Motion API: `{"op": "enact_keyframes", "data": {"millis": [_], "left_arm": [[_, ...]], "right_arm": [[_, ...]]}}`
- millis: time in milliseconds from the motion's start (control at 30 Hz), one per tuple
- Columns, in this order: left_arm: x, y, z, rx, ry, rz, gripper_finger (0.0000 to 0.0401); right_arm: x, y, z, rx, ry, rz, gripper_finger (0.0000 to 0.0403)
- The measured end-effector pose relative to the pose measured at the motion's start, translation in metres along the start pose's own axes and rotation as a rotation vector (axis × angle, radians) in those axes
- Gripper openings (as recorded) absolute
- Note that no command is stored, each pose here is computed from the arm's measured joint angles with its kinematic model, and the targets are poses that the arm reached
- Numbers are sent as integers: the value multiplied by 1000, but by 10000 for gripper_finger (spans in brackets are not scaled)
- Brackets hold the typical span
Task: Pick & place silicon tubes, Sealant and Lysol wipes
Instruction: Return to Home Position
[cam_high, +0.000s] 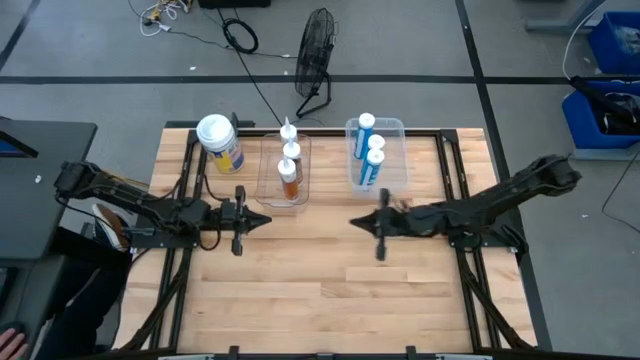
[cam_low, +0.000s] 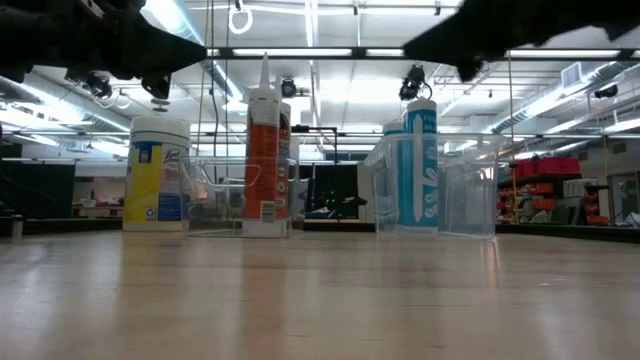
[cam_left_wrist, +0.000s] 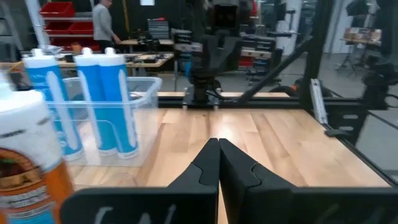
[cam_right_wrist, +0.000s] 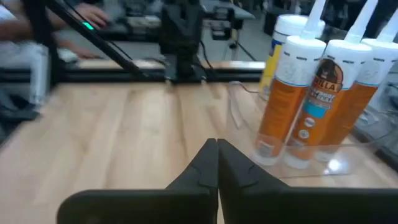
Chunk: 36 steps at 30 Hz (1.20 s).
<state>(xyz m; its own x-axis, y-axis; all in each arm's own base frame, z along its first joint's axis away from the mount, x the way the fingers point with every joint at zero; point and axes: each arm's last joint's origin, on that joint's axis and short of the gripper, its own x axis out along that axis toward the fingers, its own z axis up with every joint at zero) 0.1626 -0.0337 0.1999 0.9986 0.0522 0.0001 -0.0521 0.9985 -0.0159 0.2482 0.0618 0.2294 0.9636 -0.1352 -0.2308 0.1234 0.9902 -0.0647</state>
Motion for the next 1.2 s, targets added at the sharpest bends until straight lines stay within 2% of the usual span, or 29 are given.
{"op": "enact_keyframes", "data": {"millis": [267, 500, 733, 1100, 1200], "left_arm": [[-5, 8, 4, -3, -13, 37, 3], [-28, 13, 10, -6, 10, 32, 3], [-51, 17, 17, -5, -41, -23, 3], [-72, 23, 16, -18, -66, -27, 3], [-73, 21, 16, -16, -62, -96, 3]], "right_arm": [[-55, -18, -29, -15, -104, -13, 0], [-87, -29, -43, -2, -139, 11, 0], [-101, -39, -64, 2, -143, -16, 0], [-117, -48, -75, -4, -134, -11, 0], [-121, -49, -74, -4, -155, 40, 0]]}}
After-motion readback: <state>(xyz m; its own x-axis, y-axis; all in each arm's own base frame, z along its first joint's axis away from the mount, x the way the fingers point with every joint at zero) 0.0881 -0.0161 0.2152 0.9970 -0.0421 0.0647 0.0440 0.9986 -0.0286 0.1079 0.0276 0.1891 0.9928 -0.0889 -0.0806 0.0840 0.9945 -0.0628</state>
